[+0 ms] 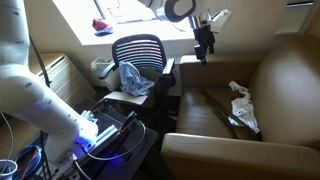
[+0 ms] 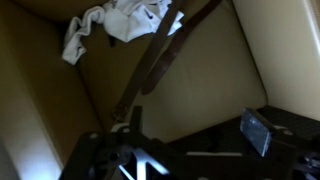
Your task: Put the clothes on the couch on the chair
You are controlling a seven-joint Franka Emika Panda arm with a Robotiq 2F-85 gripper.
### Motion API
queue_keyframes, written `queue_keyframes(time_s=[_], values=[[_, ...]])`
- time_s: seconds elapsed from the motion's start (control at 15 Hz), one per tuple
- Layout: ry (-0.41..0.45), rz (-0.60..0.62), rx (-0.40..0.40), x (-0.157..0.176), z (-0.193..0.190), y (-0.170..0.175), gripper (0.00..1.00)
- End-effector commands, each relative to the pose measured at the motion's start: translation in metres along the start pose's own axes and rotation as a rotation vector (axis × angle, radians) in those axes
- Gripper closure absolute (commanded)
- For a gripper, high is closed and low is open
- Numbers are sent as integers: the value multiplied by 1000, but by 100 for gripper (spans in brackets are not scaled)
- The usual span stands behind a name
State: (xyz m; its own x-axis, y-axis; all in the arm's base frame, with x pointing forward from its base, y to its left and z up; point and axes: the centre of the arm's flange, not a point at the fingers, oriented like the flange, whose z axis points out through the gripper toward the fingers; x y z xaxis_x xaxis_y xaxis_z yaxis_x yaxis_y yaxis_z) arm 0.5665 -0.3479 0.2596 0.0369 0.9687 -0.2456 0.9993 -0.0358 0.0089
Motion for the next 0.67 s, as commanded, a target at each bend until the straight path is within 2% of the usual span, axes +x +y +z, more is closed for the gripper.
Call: queue_keyframes(time_s=[0.0,0.07,0.13,0.27,0.33,0.4,0.47,0.6], values=[[5,68,197,-45,66,45,0],[9,40,117,-21,36,-1,0],[5,61,157,-29,54,-2,0],[-1,74,181,-34,72,1,0],[4,51,129,-29,62,-8,0],[12,-22,118,-29,60,-9,0],[46,-106,153,-34,70,4,0],[117,-169,207,-47,106,28,0]])
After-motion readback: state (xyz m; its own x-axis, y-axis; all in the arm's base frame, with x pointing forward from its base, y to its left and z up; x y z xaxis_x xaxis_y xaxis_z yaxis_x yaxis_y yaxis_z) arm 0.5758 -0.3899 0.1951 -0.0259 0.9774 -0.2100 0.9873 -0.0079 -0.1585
